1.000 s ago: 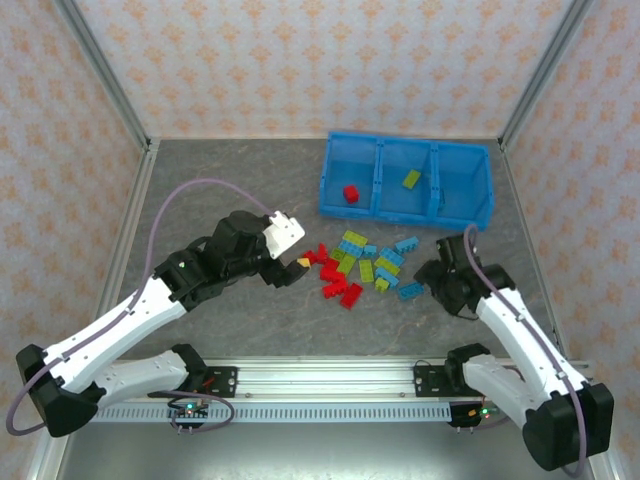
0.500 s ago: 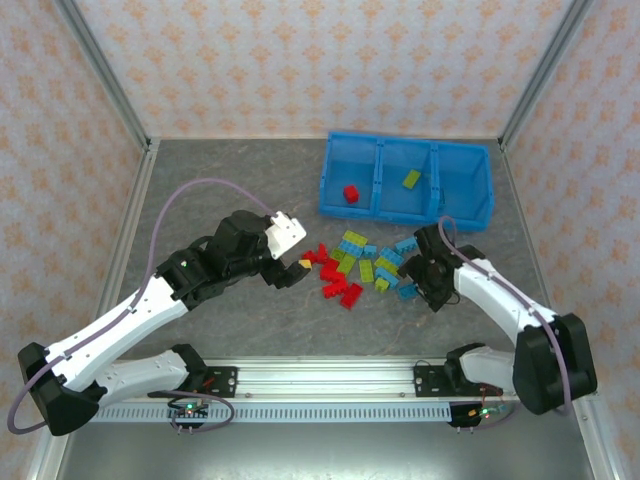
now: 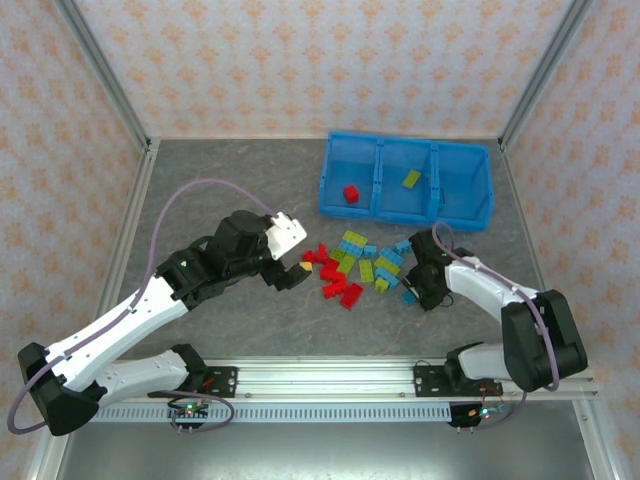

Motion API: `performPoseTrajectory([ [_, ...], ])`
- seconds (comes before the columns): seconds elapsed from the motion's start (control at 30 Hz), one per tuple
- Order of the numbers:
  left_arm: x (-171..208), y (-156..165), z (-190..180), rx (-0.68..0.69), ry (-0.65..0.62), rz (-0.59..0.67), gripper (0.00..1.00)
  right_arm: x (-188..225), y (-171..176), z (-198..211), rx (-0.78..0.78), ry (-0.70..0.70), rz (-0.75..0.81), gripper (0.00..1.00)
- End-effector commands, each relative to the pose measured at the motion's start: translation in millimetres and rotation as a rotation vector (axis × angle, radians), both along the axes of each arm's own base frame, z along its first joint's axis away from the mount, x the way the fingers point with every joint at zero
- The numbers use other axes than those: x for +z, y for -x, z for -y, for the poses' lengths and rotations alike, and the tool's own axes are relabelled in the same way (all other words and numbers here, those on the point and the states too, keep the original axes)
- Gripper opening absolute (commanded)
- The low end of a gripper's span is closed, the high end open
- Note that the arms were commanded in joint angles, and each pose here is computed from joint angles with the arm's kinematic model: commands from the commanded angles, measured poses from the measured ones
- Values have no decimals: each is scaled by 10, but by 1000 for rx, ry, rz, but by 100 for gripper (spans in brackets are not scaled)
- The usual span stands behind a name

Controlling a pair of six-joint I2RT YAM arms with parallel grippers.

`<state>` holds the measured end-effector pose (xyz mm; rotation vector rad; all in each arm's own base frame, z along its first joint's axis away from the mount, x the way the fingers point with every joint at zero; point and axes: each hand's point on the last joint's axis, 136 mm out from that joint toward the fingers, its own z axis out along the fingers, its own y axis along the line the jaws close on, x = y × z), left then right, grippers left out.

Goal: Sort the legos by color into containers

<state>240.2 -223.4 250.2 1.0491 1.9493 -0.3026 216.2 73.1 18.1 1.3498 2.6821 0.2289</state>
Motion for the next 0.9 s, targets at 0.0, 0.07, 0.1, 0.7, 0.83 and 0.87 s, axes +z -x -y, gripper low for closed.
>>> performPoseTrajectory([
  [0.0,0,59,34,-44,-5,-17,99,77,-39,99,-41,39,57,37],
  [0.07,-2,54,28,-41,-8,-16,100,248,-57,195,-36,88,90,33],
  [0.1,3,50,22,-39,-9,-12,100,380,-78,257,-24,125,116,32],
  [0.7,-3,-86,-163,57,-78,51,100,1829,-2146,1317,352,683,311,17],
  [0.83,7,-105,-204,77,-85,67,100,1475,-2480,1478,333,584,252,21],
  [0.87,0,-104,-211,80,-88,69,100,1361,-2537,1505,324,541,240,23],
])
